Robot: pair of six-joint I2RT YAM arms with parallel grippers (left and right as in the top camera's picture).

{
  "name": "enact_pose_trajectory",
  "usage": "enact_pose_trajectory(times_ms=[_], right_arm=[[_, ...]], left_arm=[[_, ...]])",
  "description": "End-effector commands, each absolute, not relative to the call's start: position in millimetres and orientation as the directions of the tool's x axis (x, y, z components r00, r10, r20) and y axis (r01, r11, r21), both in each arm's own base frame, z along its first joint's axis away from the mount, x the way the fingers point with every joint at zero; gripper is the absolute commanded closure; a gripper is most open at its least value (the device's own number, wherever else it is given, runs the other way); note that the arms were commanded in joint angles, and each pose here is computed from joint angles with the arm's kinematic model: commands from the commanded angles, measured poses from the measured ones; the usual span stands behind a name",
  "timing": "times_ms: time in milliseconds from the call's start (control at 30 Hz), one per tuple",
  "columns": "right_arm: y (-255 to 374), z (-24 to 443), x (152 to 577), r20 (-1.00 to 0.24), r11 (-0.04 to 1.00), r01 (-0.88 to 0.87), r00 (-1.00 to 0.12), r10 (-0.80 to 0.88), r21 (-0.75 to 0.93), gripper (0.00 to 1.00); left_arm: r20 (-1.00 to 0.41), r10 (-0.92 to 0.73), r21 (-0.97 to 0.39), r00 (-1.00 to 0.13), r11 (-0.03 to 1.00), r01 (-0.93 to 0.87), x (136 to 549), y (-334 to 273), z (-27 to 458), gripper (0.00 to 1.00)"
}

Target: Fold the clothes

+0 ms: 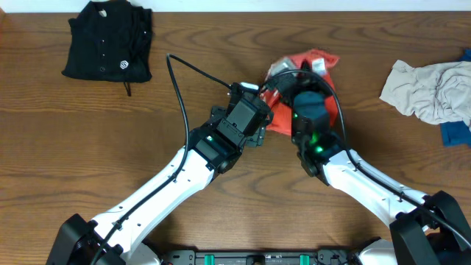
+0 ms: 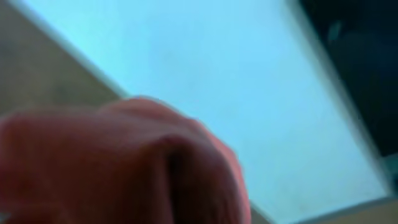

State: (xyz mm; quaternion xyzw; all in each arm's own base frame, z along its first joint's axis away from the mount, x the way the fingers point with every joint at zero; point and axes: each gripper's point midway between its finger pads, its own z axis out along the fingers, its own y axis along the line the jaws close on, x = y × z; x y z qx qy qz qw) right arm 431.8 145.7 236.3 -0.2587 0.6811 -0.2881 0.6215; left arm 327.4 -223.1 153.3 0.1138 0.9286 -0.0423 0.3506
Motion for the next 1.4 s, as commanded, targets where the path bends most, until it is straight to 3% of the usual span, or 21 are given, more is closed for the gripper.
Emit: enact_pose_trajectory(times_ms=[0, 133, 300, 633, 800, 967, 1067, 1200, 1367], right_arm=[[146.6, 256.1, 431.6, -0.681, 0.679, 0.049, -0.058, -0.73, -0.732, 0.99], [149.9, 233.1, 430.9, -0.711, 0.717, -0.025, -0.102, -0.695, -0.697, 0.99], [151.1, 173.8, 423.7, -0.757, 0.799, -0.181, -0.257, -0.601, -0.573, 0.99], [110.5, 95.4, 425.5, -0.698, 0.842, -0.149, -0.496, -0.517, -0.518, 0.99], [84.9, 95.3, 420.3, -0.717, 0.862, 0.009, -0.559, -0.417, -0.508, 0.99], [70.5, 115.7, 414.7, -0.745, 0.833, 0.149, -0.549, -0.378, -0.532, 0.99], [80.2, 129.0, 412.2, -0.767, 0.844, 0.146, -0.518, -0.38, -0.516, 0.97], [97.9, 142.3, 402.0, -0.771, 0.852, 0.104, -0.493, -0.403, -0.513, 0.86], [105.6, 131.2, 371.4, -0.722, 0.864, 0.034, -0.566, -0.397, -0.502, 0.88]], left_arm=[[-0.665, 0.184, 0.014, -0.724, 0.972, 0.234, 331.9, -221.9, 154.8, 0.18], [-0.665, 0.183, 0.014, -0.724, 0.972, 0.233, 332.0, -221.9, 155.0, 0.18], [-0.665, 0.184, 0.014, -0.724, 0.972, 0.234, 331.8, -221.7, 154.9, 0.18], [-0.658, 0.188, 0.019, -0.73, 0.972, 0.233, 330.4, -220.4, 153.3, 0.18], [-0.65, 0.193, 0.024, -0.735, 0.972, 0.234, 328.8, -219.1, 151.8, 0.18], [-0.651, 0.192, 0.024, -0.734, 0.972, 0.234, 329.1, -219.3, 152.0, 0.18], [-0.652, 0.192, 0.023, -0.733, 0.972, 0.234, 329.2, -219.4, 152.2, 0.18], [-0.653, 0.192, 0.023, -0.733, 0.972, 0.234, 329.3, -219.5, 152.3, 0.18], [-0.653, 0.192, 0.023, -0.733, 0.972, 0.234, 329.3, -219.5, 152.3, 0.18]])
